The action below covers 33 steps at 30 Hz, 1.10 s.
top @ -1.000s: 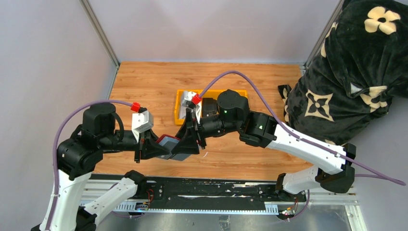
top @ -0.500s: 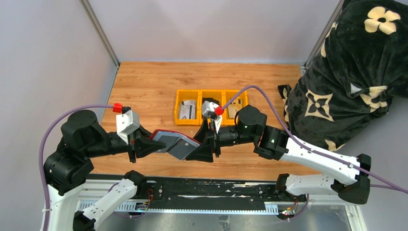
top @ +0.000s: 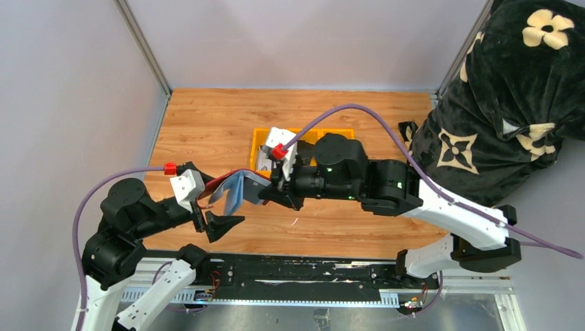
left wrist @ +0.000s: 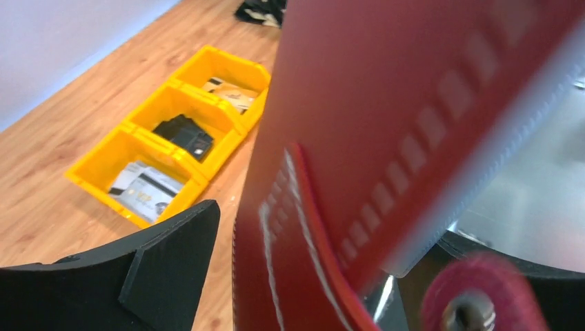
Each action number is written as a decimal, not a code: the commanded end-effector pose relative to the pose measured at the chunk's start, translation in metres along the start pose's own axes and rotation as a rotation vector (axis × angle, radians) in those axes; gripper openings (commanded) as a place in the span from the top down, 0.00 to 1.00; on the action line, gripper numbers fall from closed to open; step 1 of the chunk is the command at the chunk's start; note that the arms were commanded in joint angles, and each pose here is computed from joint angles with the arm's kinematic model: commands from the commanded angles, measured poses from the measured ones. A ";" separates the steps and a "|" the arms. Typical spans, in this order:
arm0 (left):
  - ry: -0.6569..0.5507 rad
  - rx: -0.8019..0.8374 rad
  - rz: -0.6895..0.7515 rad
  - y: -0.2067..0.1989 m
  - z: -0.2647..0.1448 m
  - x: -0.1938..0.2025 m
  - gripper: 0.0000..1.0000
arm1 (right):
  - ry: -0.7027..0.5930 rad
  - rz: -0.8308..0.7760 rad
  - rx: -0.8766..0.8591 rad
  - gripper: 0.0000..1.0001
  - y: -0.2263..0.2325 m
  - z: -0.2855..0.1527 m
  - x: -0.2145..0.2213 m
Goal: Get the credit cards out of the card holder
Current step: Remove the credit card from the card holder.
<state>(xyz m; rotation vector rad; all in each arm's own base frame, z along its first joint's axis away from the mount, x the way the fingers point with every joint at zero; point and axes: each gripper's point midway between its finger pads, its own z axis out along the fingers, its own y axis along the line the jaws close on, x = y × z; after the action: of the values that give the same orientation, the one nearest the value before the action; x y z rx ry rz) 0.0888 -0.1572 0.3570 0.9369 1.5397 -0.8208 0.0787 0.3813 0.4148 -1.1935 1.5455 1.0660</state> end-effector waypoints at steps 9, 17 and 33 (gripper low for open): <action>-0.168 -0.302 0.063 0.050 -0.007 -0.006 0.01 | 0.383 -0.499 0.600 1.00 -0.059 -0.005 0.013; -0.160 -0.389 0.063 0.067 -0.004 0.026 0.00 | 0.410 -0.714 0.733 1.00 -0.048 0.010 -0.004; -0.282 -0.427 0.218 0.061 -0.024 0.025 0.07 | 0.368 -0.811 0.755 1.00 -0.022 0.054 0.001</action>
<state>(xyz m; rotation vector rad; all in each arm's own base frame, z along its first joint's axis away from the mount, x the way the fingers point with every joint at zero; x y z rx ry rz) 0.1356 -0.1031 0.3331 0.5804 1.3444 -0.4343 0.1200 0.4170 0.3918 -1.3153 1.3445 -0.3291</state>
